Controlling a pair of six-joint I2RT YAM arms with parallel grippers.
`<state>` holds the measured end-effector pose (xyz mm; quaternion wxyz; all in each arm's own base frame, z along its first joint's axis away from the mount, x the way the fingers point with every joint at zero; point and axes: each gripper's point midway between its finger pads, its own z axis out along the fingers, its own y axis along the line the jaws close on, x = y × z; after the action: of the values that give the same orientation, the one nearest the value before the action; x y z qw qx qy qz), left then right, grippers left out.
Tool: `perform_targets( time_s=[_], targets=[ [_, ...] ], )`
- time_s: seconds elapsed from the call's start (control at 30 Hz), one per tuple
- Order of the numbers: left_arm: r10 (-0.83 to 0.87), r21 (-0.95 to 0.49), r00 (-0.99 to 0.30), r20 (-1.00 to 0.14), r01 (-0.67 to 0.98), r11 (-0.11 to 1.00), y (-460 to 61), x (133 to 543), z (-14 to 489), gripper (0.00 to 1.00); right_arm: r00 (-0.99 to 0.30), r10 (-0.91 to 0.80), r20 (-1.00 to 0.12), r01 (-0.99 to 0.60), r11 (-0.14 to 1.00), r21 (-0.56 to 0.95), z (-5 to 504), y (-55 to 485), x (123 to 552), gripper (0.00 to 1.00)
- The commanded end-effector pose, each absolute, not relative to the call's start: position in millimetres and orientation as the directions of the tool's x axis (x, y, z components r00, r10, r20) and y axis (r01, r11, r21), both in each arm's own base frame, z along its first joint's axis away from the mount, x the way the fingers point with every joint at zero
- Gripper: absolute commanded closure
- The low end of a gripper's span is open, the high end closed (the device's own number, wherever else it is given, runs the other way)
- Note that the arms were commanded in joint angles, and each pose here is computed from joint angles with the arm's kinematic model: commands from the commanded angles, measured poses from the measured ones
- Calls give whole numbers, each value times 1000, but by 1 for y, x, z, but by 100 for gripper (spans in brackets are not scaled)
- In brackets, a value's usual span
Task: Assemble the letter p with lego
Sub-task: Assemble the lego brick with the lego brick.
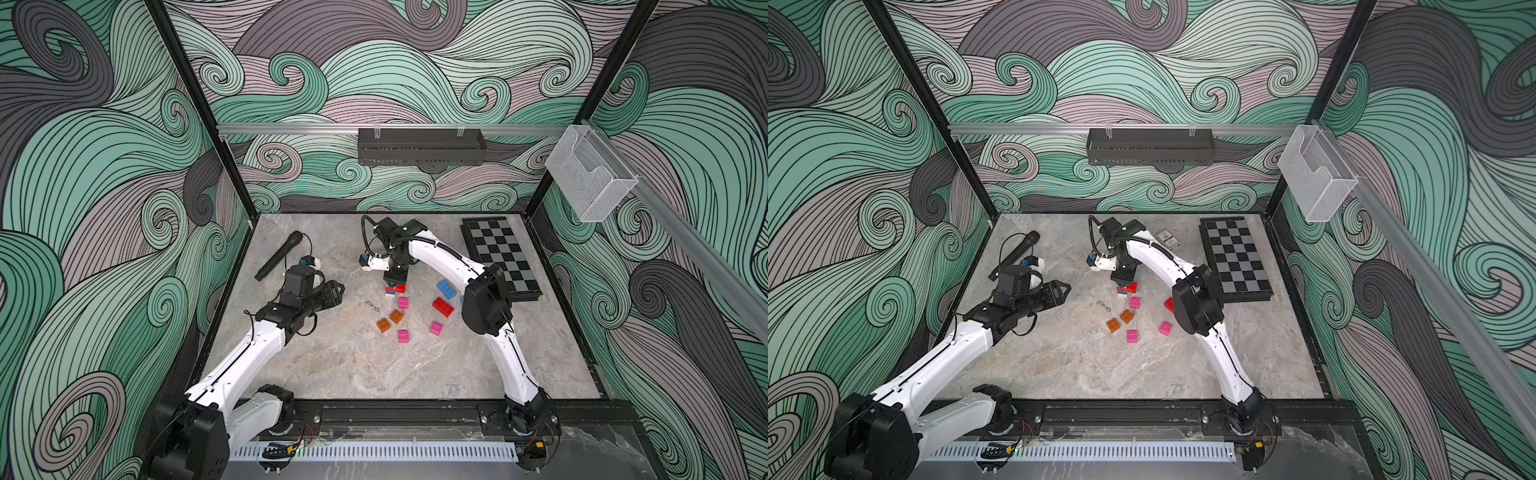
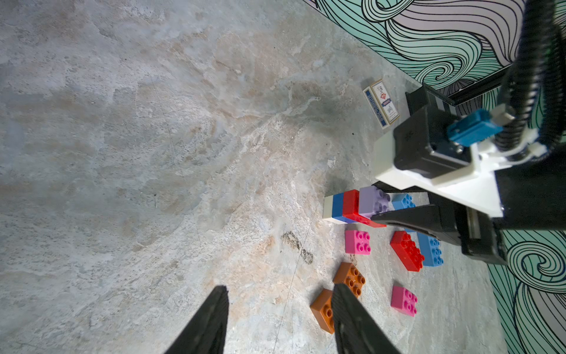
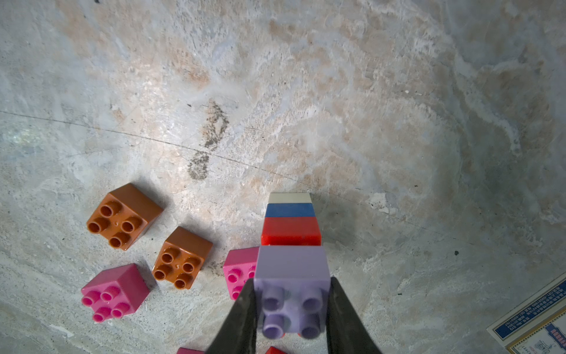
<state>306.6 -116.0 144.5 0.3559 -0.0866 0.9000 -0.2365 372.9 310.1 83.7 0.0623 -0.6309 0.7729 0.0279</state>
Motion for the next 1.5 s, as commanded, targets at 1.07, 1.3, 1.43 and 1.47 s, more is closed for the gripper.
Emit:
perform_targets(
  time_s=[1.07, 1.3, 1.43, 1.47],
  targets=[
    [-324, -492, -726, -607, 23, 870, -116, 308, 146, 45, -149, -985, -85, -986, 155, -63, 83, 309, 366, 81],
    [-326, -493, -722, -611, 24, 870, -115, 307, 148, 44, -134, -987, -94, -986, 142, -87, 96, 311, 364, 81],
    [-326, -493, -720, -613, 26, 870, -115, 307, 149, 44, -127, -989, -73, -986, 134, -100, 94, 310, 365, 81],
    [-327, -494, -719, -613, 25, 869, -115, 307, 149, 45, -125, -990, -68, -986, 132, -104, 94, 310, 365, 81]
  ],
)
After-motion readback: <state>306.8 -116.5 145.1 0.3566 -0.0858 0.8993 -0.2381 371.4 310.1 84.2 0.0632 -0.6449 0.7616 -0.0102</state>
